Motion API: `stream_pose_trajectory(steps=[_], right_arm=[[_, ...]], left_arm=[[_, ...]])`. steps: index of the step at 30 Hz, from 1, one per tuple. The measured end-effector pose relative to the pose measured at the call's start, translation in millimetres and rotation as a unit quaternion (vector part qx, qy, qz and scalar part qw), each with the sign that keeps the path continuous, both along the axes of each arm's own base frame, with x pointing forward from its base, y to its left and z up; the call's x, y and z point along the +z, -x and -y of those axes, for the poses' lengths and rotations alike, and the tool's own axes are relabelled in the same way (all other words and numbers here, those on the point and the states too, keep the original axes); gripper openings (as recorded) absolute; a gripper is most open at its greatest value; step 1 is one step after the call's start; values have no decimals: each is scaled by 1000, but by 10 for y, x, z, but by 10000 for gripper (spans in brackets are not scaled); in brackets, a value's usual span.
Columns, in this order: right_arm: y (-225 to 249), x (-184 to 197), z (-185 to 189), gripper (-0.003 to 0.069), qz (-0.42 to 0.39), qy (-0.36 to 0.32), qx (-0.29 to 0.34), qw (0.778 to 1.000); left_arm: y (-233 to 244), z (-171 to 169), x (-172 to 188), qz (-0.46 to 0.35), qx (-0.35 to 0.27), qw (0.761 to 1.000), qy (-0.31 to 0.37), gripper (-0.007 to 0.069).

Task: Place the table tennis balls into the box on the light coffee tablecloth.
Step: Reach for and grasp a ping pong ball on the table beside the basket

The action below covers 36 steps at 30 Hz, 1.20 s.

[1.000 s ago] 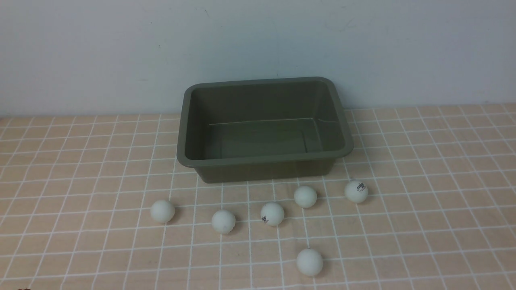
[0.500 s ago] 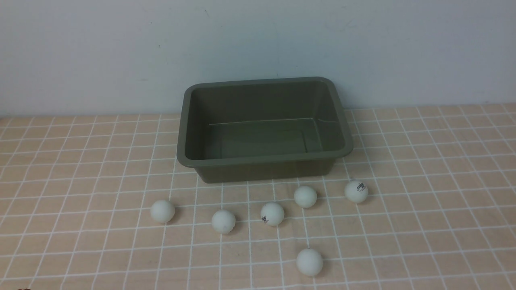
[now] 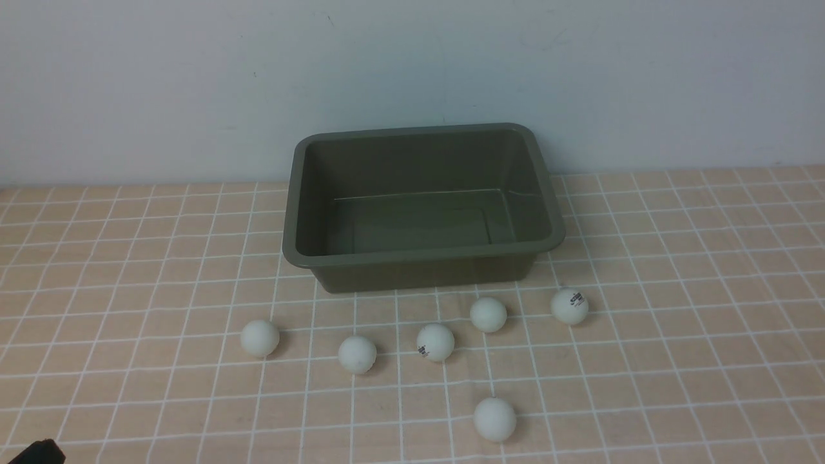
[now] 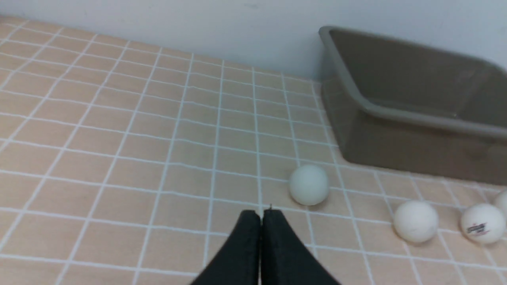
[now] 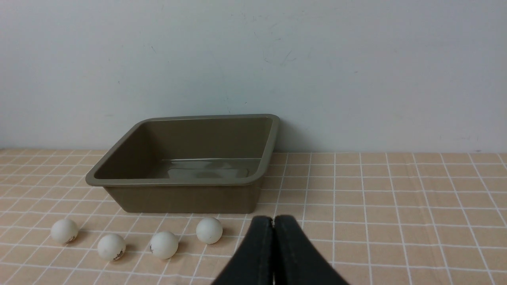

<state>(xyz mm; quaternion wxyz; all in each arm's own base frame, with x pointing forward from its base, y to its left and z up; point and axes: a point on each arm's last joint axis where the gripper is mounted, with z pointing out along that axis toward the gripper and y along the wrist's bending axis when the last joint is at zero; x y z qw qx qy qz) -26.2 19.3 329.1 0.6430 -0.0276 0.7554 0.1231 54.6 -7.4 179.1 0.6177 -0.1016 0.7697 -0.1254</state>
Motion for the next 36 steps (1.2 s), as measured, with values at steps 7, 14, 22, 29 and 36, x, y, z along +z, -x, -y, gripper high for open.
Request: stream_pose_trajectory(steps=[7,14,22,29,36], right_arm=[[0,0,0,-11,0,0,0,1000],[1,-3,0,-11,-1,0,0,1000],[1,-7,-1,-11,-4,1,1,1000],[-61,-106,-2,-11,-24,1,1,1000],[-72,-126,-21,-11,-27,-5,11,1000]], left_arm=[[-8,2,44,22,6,999,40,-45],[-15,-8,87,45,16,996,72,-45],[-16,-4,97,49,17,994,96,-45],[-14,-24,208,85,28,988,128,-45],[157,77,823,124,-38,991,20,-45]])
